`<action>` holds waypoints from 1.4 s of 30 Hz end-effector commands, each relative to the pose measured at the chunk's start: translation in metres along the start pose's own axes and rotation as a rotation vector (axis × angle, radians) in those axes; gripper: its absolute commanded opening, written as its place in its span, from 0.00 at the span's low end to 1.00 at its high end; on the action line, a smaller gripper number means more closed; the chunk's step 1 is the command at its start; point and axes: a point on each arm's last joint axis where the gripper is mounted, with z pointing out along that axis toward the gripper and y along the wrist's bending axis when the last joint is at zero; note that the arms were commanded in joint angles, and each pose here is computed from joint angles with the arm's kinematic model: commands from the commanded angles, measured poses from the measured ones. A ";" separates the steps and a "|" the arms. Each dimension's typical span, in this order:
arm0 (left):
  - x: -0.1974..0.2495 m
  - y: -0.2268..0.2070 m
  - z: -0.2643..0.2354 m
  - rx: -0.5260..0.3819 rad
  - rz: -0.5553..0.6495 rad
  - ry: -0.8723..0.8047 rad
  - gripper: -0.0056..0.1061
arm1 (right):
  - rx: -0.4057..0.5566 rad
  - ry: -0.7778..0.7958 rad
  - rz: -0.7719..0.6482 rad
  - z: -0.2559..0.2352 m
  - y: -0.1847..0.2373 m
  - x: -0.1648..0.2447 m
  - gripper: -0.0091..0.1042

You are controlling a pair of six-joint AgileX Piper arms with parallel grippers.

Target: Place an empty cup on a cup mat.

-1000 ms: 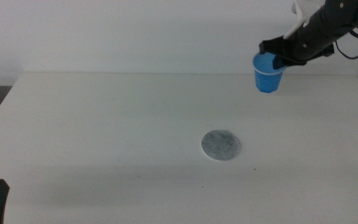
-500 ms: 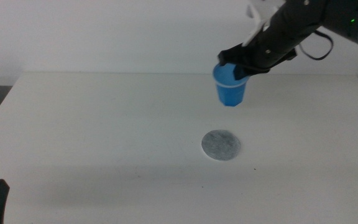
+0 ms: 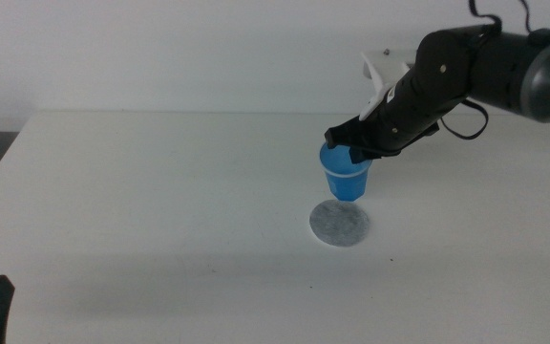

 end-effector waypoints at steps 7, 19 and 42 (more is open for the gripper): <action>-0.001 0.000 0.000 0.002 -0.005 -0.017 0.89 | 0.003 0.046 0.009 0.029 -0.002 0.008 0.07; -0.001 0.000 0.000 0.002 -0.005 -0.017 0.89 | -0.005 0.079 0.027 0.043 -0.003 0.013 0.07; -0.001 0.000 0.000 0.002 -0.005 -0.017 0.89 | 0.002 0.086 0.020 0.032 -0.002 0.012 0.37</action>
